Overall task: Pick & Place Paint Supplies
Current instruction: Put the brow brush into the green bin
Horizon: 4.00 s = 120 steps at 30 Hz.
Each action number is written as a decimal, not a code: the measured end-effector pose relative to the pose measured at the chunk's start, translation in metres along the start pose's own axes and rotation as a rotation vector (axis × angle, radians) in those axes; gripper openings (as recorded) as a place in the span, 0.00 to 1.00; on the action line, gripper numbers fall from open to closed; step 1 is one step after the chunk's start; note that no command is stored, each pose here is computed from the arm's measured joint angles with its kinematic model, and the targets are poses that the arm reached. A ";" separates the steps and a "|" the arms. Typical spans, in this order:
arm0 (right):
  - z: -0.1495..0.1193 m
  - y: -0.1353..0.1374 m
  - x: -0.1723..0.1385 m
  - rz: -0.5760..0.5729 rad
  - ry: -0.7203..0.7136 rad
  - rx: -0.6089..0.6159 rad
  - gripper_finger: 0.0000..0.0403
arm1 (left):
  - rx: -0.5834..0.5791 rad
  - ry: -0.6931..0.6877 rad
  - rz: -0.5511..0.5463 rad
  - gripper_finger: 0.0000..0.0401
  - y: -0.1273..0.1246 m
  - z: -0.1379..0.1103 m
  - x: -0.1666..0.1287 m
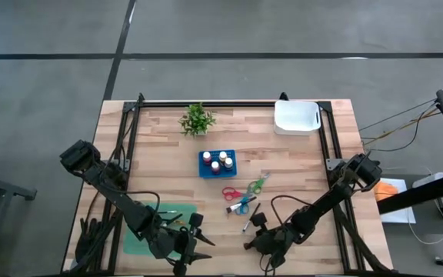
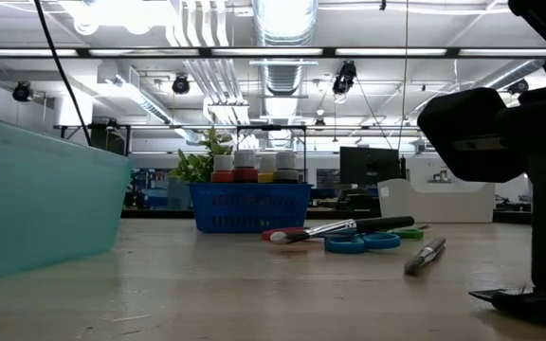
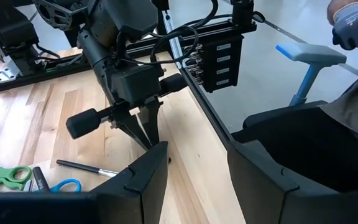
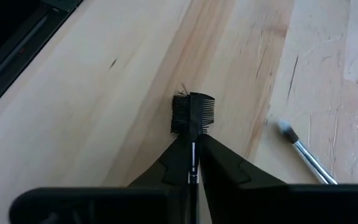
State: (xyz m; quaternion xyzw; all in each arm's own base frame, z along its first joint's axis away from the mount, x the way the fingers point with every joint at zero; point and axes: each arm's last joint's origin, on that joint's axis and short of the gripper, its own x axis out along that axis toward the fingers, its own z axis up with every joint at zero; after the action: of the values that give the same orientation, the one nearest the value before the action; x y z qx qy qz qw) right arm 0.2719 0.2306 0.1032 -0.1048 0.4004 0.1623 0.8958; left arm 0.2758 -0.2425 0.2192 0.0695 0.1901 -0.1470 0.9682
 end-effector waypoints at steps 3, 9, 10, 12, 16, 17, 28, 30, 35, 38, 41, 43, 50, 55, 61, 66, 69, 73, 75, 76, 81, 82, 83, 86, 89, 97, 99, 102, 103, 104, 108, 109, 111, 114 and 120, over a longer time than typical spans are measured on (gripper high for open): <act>0.001 0.000 -0.001 -0.005 -0.005 0.000 0.17 | -0.003 0.000 -0.005 0.43 0.000 0.000 0.000; 0.002 0.000 -0.002 -0.019 -0.016 0.000 0.30 | -0.005 0.000 -0.006 0.43 0.000 0.000 0.000; 0.002 0.001 -0.002 -0.018 -0.018 0.001 0.32 | -0.008 0.000 -0.006 0.43 0.000 0.000 0.000; 0.003 0.001 -0.002 -0.016 -0.022 0.001 0.35 | -0.016 0.001 -0.006 0.43 0.000 0.000 0.000; 0.008 0.002 -0.003 -0.004 -0.040 -0.008 0.40 | -0.018 0.001 -0.006 0.43 0.000 0.000 0.000; 0.010 0.003 -0.003 -0.002 -0.050 -0.009 0.41 | -0.018 0.001 -0.006 0.43 0.000 0.000 0.000; 0.025 0.002 -0.004 -0.015 -0.099 -0.031 0.43 | -0.018 0.007 -0.018 0.43 -0.002 -0.001 -0.001; 0.025 0.001 -0.004 -0.026 -0.101 -0.029 0.43 | -0.017 0.007 -0.021 0.43 -0.003 -0.001 -0.001; 0.026 -0.003 -0.003 -0.042 -0.108 -0.022 0.43 | -0.015 0.008 -0.024 0.43 -0.004 -0.001 -0.002; 0.024 -0.005 -0.002 -0.047 -0.102 -0.019 0.43 | -0.015 0.008 -0.023 0.43 -0.004 -0.001 -0.001; 0.021 -0.004 0.005 -0.044 -0.102 -0.019 0.43 | -0.014 0.010 -0.023 0.43 -0.004 -0.001 -0.001; 0.018 -0.004 0.013 -0.028 -0.095 -0.015 0.43 | -0.013 0.011 -0.024 0.43 -0.004 -0.002 -0.002; 0.012 -0.005 0.020 -0.054 -0.077 -0.006 0.41 | -0.019 0.016 -0.021 0.43 -0.004 -0.002 -0.002; 0.011 -0.007 0.021 -0.051 -0.057 0.012 0.26 | -0.019 0.017 -0.025 0.43 -0.004 -0.002 -0.002; 0.009 -0.010 0.022 -0.076 -0.045 0.020 0.04 | -0.019 0.017 -0.028 0.43 -0.004 -0.002 -0.002; 0.012 -0.009 0.022 -0.074 -0.050 -0.016 0.02 | -0.019 0.017 -0.028 0.43 -0.004 -0.002 -0.002; 0.015 -0.008 0.020 -0.066 -0.052 -0.036 0.02 | -0.019 0.017 -0.028 0.43 -0.004 -0.002 -0.002; 0.021 -0.006 0.015 -0.050 -0.061 -0.069 0.02 | -0.019 0.017 -0.029 0.43 -0.004 -0.002 -0.002; 0.026 -0.004 0.010 -0.043 -0.080 -0.082 0.02 | -0.019 0.018 -0.030 0.43 -0.004 -0.002 -0.002; 0.030 -0.004 0.008 -0.041 -0.097 -0.083 0.02 | -0.019 0.018 -0.030 0.43 -0.004 -0.002 -0.002; 0.044 -0.003 -0.004 -0.044 -0.154 -0.125 0.02 | -0.015 0.025 -0.028 0.43 -0.004 -0.003 -0.002; 0.046 -0.003 -0.007 -0.046 -0.163 -0.141 0.02 | -0.015 0.025 -0.026 0.43 -0.004 -0.003 -0.002; 0.051 -0.003 -0.010 -0.049 -0.179 -0.155 0.02 | -0.013 0.028 -0.023 0.43 -0.004 -0.003 -0.002; 0.066 -0.004 -0.018 -0.054 -0.236 -0.197 0.02 | -0.001 0.046 -0.020 0.43 -0.005 -0.005 -0.002; 0.082 -0.008 -0.021 -0.070 -0.274 -0.256 0.02 | 0.032 0.081 0.010 0.43 -0.007 -0.008 -0.007; 0.125 -0.031 -0.019 -0.084 -0.367 -0.361 0.02 | 0.072 0.105 0.143 0.43 -0.012 -0.002 -0.037; 0.134 -0.038 -0.015 -0.081 -0.383 -0.377 0.02 | 0.081 0.102 0.181 0.43 -0.014 0.000 -0.048; 0.149 -0.050 -0.007 -0.086 -0.407 -0.398 0.02 | 0.111 0.080 0.235 0.43 -0.018 0.006 -0.069; 0.153 -0.054 -0.003 -0.092 -0.407 -0.409 0.02 | 0.107 0.059 0.252 0.43 -0.018 0.010 -0.075; 0.157 -0.058 0.000 -0.091 -0.409 -0.421 0.02 | 0.104 0.039 0.264 0.43 -0.018 0.014 -0.082; 0.178 -0.075 0.011 -0.092 -0.424 -0.440 0.02 | 0.125 -0.022 0.313 0.43 -0.017 0.025 -0.104; 0.183 -0.079 0.015 -0.087 -0.428 -0.446 0.02 | 0.129 -0.032 0.314 0.43 -0.017 0.028 -0.108; 0.191 -0.087 0.025 -0.062 -0.425 -0.454 0.02 | 0.141 -0.045 0.319 0.43 -0.014 0.032 -0.114; 0.202 -0.098 0.041 -0.034 -0.427 -0.464 0.02 | 0.154 -0.051 0.329 0.43 -0.012 0.034 -0.117; 0.223 -0.118 0.071 -0.032 -0.410 -0.462 0.02 | 0.176 -0.048 0.334 0.43 -0.011 0.034 -0.118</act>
State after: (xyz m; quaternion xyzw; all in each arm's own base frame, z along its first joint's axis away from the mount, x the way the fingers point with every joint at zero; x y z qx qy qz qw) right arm 0.5130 0.2069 0.2035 -0.2770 0.1622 0.2527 0.9128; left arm 0.1802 -0.2291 0.2957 0.1809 0.1391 -0.0021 0.9736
